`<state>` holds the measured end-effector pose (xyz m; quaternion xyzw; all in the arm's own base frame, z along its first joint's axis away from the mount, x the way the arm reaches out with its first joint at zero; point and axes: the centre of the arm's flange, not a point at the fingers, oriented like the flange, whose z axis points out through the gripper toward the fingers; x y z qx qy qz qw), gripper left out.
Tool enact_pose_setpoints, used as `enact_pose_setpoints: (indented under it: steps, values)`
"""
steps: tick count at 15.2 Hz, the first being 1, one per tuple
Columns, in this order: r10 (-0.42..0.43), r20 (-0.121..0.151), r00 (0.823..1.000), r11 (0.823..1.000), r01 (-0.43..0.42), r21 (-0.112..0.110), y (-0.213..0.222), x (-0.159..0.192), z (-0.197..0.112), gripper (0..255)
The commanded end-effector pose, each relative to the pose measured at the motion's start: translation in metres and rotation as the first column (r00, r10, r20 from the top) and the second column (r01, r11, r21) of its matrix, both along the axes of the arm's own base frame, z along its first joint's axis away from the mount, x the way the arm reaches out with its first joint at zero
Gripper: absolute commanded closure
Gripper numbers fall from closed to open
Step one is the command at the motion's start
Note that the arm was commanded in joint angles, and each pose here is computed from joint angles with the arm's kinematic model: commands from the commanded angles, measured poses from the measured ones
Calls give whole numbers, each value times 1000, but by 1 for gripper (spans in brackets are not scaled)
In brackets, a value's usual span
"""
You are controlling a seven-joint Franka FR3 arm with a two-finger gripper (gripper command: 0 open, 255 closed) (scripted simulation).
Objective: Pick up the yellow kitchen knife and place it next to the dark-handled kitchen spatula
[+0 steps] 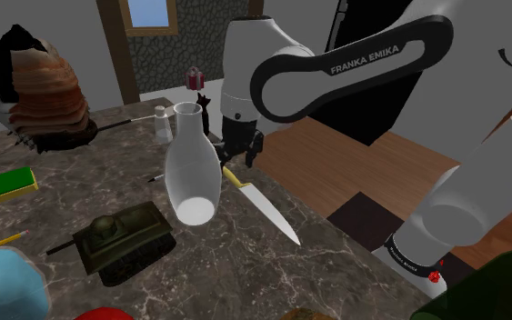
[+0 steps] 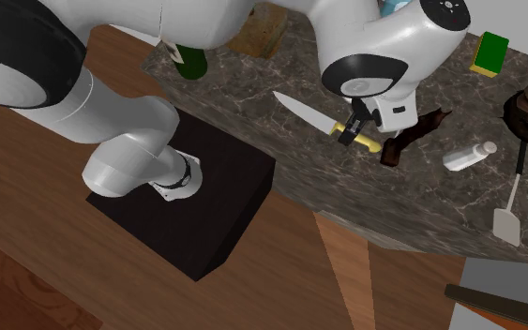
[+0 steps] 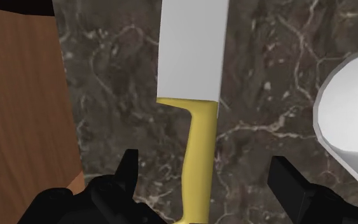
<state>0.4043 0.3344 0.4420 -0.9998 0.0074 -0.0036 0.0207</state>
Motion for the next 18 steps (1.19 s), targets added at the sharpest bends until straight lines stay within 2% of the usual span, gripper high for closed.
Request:
enact_pose_setpoints:
  steps: [1,10,11,18]
  values:
    - [0,0,1000,1000,0,0,0,0,-11,0]
    - [0,0,1000,1000,0,0,0,0,-14,0]
    - [0,0,1000,1000,0,0,0,0,-14,255]
    - [0,0,1000,1000,0,0,0,0,-14,255]
